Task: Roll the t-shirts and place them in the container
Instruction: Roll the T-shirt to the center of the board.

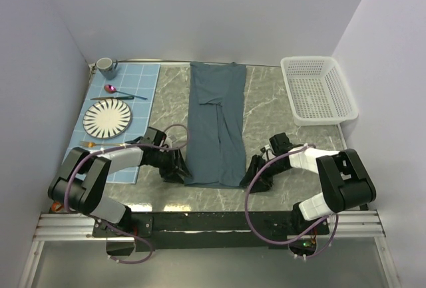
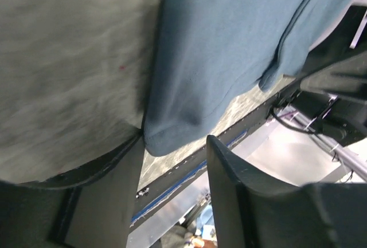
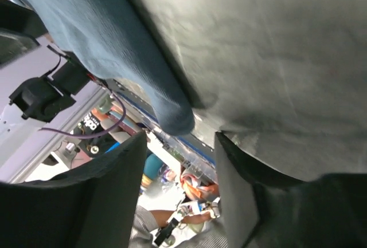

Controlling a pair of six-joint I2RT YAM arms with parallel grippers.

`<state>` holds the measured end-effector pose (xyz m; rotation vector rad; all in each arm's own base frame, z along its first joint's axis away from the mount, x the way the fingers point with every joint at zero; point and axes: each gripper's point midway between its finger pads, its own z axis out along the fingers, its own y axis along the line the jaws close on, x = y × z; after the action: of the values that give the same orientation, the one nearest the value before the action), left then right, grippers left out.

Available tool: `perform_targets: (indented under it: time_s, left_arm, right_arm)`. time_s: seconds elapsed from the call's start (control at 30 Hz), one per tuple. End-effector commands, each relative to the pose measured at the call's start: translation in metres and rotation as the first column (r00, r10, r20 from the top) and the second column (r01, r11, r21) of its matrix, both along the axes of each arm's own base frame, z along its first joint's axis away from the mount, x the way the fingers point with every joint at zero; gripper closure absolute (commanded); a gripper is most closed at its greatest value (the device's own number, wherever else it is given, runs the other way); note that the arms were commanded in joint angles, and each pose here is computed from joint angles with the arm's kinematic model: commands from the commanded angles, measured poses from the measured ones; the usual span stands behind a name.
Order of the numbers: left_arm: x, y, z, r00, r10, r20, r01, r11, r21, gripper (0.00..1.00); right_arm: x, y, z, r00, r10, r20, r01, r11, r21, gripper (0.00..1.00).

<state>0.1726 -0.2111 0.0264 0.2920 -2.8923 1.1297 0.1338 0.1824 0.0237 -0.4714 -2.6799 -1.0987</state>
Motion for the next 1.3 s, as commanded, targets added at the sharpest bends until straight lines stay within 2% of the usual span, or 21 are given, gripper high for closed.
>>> perform_targets:
  time_s: [0.0, 0.17, 0.23, 0.27, 0.33, 0.37, 0.4, 0.47, 0.7, 0.83, 1.03, 1.27]
  left_arm:
    - [-0.012, 0.003, -0.019, 0.999, -0.031, -0.012, 0.032, 0.998, 0.062, 0.47]
    - [-0.014, 0.007, -0.026, 1.000, -0.025, -0.015, 0.026, 0.996, 0.086, 0.50]
    - [-0.010, 0.007, -0.027, 1.000, -0.020, -0.012, 0.021, 0.996, 0.090, 0.54]
    - [-0.006, 0.005, -0.025, 1.000, -0.022, 0.001, 0.022, 0.996, 0.091, 0.58]
    - [-0.005, 0.009, -0.027, 1.000, -0.025, 0.004, 0.024, 0.993, 0.115, 0.70]
    - [-0.005, 0.011, -0.028, 1.000, -0.025, 0.000, 0.024, 0.992, 0.122, 0.76]
    - [-0.006, 0.014, -0.029, 1.000, -0.017, -0.008, 0.017, 0.991, 0.131, 0.88]
    - [-0.004, 0.017, -0.025, 1.000, -0.011, 0.007, 0.010, 0.991, 0.134, 0.99]
    - [-0.003, 0.018, -0.001, 0.996, -0.024, 0.086, 0.015, 0.995, 0.100, 0.99]
    - [-0.008, 0.016, 0.008, 0.994, -0.053, 0.092, 0.044, 0.995, 0.092, 0.99]
    - [-0.019, -0.001, 0.023, 0.977, -0.168, 0.131, 0.164, 0.986, 0.038, 0.99]
    - [0.006, -0.012, 0.052, 0.942, -0.210, 0.263, 0.204, 0.978, 0.049, 0.99]
  right_arm:
    - [0.007, -0.001, -0.020, 0.999, -0.046, -0.011, 0.045, 0.997, -0.060, 0.46]
    - [0.015, 0.001, -0.027, 0.997, -0.062, -0.040, 0.059, 0.996, -0.065, 0.46]
    - [0.011, -0.001, -0.031, 0.997, -0.055, -0.055, 0.050, 0.996, -0.080, 0.51]
    - [0.009, -0.001, -0.032, 0.997, -0.053, -0.061, 0.048, 0.996, -0.079, 0.61]
    - [0.006, -0.002, -0.032, 0.997, -0.052, -0.065, 0.047, 0.996, -0.073, 0.74]
    - [0.006, -0.002, -0.030, 0.997, -0.051, -0.063, 0.047, 0.997, -0.063, 0.86]
    - [0.006, -0.002, -0.028, 0.997, -0.049, -0.055, 0.046, 0.997, -0.058, 0.90]
    - [0.003, -0.003, -0.025, 0.997, -0.047, -0.058, 0.044, 0.998, -0.055, 0.98]
    - [-0.004, -0.006, -0.006, 1.000, -0.021, -0.001, 0.021, 1.000, -0.015, 0.99]
    - [-0.008, -0.007, 0.004, 0.999, -0.010, 0.040, 0.010, 1.000, -0.002, 1.00]
    - [-0.005, -0.004, 0.016, 0.995, 0.007, 0.097, -0.010, 1.000, 0.026, 1.00]
    - [0.023, 0.006, 0.042, 0.983, -0.014, 0.183, -0.009, 0.992, 0.128, 1.00]
